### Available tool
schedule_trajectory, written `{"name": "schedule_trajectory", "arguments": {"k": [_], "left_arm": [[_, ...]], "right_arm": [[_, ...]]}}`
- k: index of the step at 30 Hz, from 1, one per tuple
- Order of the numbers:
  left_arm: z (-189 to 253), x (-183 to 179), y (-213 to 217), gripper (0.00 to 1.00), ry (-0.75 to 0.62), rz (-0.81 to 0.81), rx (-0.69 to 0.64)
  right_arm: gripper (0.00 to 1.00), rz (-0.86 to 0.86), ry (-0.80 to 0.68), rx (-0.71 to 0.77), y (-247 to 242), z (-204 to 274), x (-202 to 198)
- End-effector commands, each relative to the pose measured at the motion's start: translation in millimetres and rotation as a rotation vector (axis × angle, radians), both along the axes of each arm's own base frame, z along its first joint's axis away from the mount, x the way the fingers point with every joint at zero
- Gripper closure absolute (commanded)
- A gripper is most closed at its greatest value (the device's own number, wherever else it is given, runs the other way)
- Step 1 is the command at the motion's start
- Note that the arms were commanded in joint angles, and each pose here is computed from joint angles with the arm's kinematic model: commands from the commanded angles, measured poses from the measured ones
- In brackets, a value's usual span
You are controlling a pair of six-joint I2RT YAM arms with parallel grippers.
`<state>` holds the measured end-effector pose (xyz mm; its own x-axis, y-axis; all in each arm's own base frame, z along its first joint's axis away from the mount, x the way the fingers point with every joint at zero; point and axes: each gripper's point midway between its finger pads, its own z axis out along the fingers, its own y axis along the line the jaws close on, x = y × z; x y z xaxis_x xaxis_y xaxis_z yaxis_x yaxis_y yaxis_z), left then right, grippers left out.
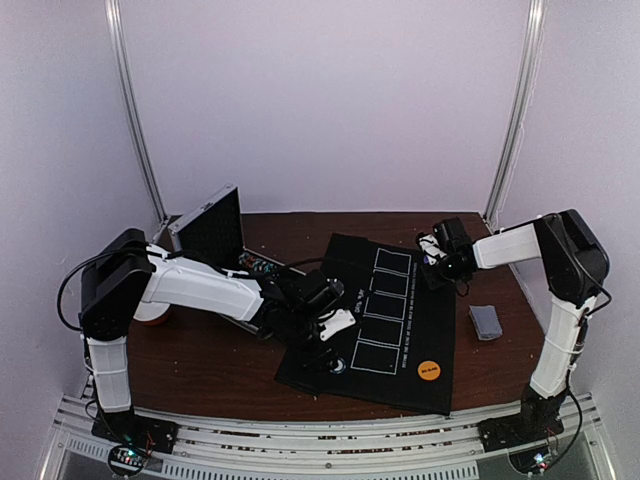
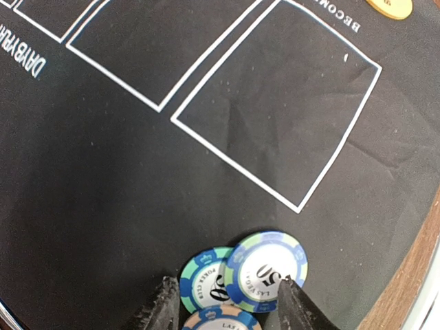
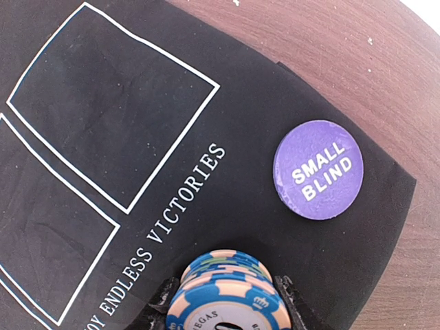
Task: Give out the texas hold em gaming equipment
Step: Place the poker chips pile in the small blind area.
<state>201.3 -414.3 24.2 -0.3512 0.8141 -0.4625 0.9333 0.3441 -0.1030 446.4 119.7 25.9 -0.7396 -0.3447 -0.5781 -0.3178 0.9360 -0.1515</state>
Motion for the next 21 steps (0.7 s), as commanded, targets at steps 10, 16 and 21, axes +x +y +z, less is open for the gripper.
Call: {"name": "schedule_trajectory", "arguments": {"k": [10,16,21], "left_arm": [[8.9,-2.6,3.5,0.46,0.012,-0.002,0.007],[12.7,-1.5,4.9,0.45,0.008,0.001,0.003],[14.4,-1.1,5.8,0.45,0.007,0.004,0.001]], "right_arm": [[0.6,-0.026,0.045,-0.07,-14.5,-18.7,-0.7],[0.51,-0.036,0.051,-0.057,-14.8,-20.1,0.9],[0.5,-0.048,0.056,-0.048,-17.0,-21.7,1.1]]}}
